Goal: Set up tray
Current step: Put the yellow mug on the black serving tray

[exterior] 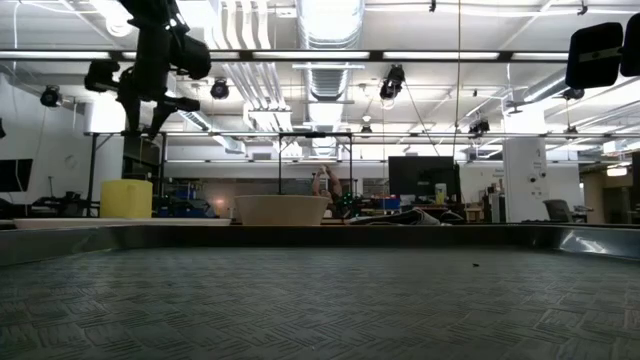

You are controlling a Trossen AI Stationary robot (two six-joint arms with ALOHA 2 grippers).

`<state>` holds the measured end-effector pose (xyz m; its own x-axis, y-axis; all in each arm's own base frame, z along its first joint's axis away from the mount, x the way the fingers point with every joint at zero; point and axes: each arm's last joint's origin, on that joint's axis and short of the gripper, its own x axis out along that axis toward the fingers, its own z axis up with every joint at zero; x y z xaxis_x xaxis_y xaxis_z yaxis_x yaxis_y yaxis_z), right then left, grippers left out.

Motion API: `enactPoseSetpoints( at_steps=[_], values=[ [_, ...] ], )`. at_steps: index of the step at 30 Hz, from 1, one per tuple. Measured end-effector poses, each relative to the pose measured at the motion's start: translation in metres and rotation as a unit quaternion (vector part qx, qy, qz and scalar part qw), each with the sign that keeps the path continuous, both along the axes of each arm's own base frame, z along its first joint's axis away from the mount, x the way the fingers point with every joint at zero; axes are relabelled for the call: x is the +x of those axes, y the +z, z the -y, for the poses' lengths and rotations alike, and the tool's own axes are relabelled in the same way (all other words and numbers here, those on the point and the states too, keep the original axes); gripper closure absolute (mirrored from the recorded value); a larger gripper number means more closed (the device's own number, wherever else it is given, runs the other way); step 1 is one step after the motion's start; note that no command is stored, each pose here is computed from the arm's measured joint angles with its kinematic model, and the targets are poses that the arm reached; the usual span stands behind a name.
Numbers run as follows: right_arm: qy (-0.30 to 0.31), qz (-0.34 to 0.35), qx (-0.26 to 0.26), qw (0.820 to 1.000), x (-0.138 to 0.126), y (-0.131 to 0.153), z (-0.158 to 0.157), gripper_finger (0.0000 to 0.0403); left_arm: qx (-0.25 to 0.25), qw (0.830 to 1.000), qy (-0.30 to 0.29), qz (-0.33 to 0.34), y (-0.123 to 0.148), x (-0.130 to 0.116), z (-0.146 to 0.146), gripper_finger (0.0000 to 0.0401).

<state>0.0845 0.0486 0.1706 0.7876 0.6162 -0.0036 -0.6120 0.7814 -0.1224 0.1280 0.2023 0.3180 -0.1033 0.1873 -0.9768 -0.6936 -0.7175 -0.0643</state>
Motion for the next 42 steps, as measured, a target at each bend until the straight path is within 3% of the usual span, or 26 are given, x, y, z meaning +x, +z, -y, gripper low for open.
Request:
enactPoseSetpoints(
  at_steps=[9, 20, 24, 42],
  values=[
    [0.0, 0.0, 0.0, 1.0, 0.0, 0.0, 0.0, 0.0303, -0.006, 1.0, 0.005, -0.006, -0.023, -0.001, -0.011, 0.0274],
    [0.0, 0.0, 0.0, 1.0, 0.0, 0.0, 0.0, 0.0303, 0.017, 1.0, 0.013, 0.009, -0.044, -0.003, -0.02, 0.0096],
    [0.0, 0.0, 0.0, 1.0, 0.0, 0.0, 0.0, 0.0303, 0.029, 0.999, 0.016, 0.017, -0.051, -0.002, -0.022, 0.0057],
    [0.0, 0.0, 0.0, 1.0, 0.0, 0.0, 0.0, 0.0303, 0.044, 0.999, 0.027, 0.01, -0.075, -0.003, -0.028, 0.0045]
  ],
)
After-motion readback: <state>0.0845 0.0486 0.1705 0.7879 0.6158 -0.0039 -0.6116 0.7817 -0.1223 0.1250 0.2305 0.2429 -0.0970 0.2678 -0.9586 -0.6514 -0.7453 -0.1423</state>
